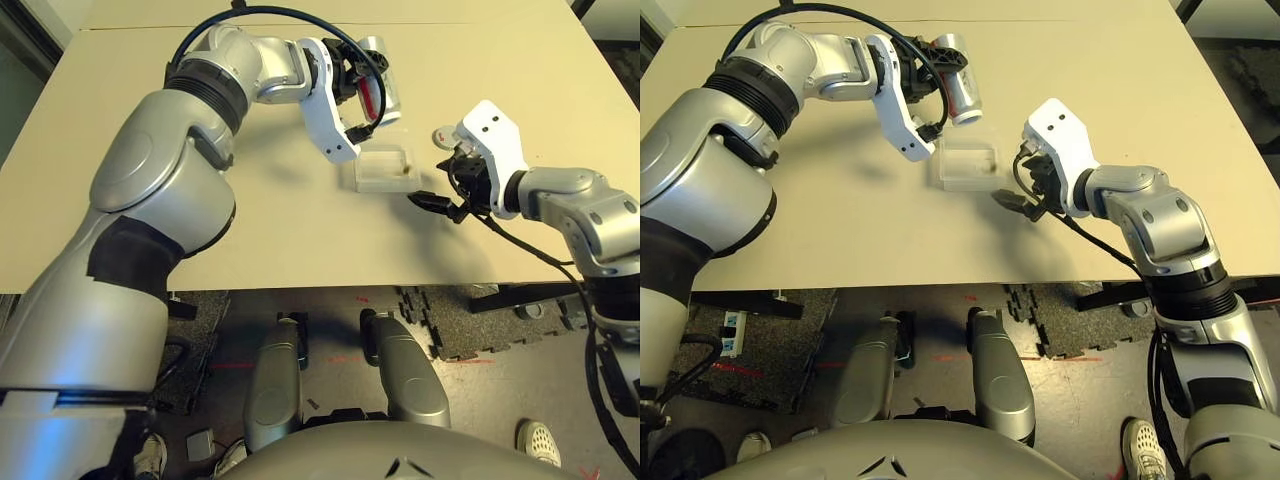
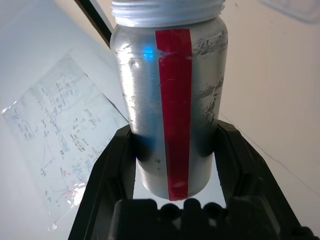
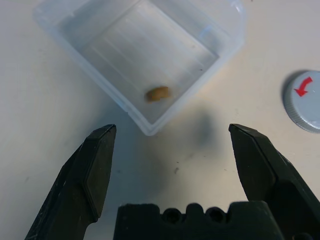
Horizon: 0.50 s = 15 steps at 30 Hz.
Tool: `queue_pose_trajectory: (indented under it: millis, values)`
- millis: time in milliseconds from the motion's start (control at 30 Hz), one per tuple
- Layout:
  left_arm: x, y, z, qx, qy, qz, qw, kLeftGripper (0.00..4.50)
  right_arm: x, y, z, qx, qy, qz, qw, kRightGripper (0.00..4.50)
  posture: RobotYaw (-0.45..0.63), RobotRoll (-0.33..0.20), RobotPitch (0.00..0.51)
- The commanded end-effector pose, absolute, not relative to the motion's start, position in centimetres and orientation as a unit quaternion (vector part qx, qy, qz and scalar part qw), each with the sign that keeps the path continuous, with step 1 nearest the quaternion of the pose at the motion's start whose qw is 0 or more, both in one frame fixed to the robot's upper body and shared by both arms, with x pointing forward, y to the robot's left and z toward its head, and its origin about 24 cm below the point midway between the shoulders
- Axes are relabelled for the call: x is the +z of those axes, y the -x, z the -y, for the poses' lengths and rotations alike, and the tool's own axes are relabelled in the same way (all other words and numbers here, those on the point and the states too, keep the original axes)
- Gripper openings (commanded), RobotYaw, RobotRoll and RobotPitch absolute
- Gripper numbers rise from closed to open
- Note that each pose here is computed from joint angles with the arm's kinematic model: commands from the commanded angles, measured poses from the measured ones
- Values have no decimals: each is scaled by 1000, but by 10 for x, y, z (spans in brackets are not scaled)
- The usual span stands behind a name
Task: Pour the medicine from the bottle into the box.
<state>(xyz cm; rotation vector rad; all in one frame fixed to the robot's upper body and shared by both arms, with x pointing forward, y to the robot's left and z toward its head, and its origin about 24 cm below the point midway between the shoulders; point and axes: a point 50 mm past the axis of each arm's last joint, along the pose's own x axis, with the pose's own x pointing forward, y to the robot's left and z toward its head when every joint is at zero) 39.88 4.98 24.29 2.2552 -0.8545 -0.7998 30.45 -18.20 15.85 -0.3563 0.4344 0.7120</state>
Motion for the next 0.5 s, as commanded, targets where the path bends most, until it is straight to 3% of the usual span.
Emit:
queue_pose_trajectory:
  millis: [33, 100, 200, 300, 400, 500]
  values:
    - [238, -399, -52, -315, -829, 301, 352, 2461, 157, -305, 180, 346, 173, -209, 898, 4500, -122, 0, 193]
    - [240, -401, -54, -315, -809, 280, 410, 2461, 157, -306, 180, 347, 172, -208, 898, 4500, -122, 0, 193]
    - [248, -411, -67, -318, -649, 191, 664, 2461, 157, -305, 180, 349, 170, -208, 898, 4500, -121, 0, 188]
    - [251, -419, -81, -320, -452, 120, 824, 2461, 158, -304, 181, 352, 169, -207, 897, 4500, -115, 0, 188]
    - [243, -424, -100, -295, -283, 84, 909, 2461, 160, -304, 180, 358, 166, -204, 896, 4500, -107, 0, 189]
    - [226, -426, -112, -272, -186, 60, 942, 2460, 163, -302, 178, 374, 155, -201, 892, 4500, -96, 0, 189]
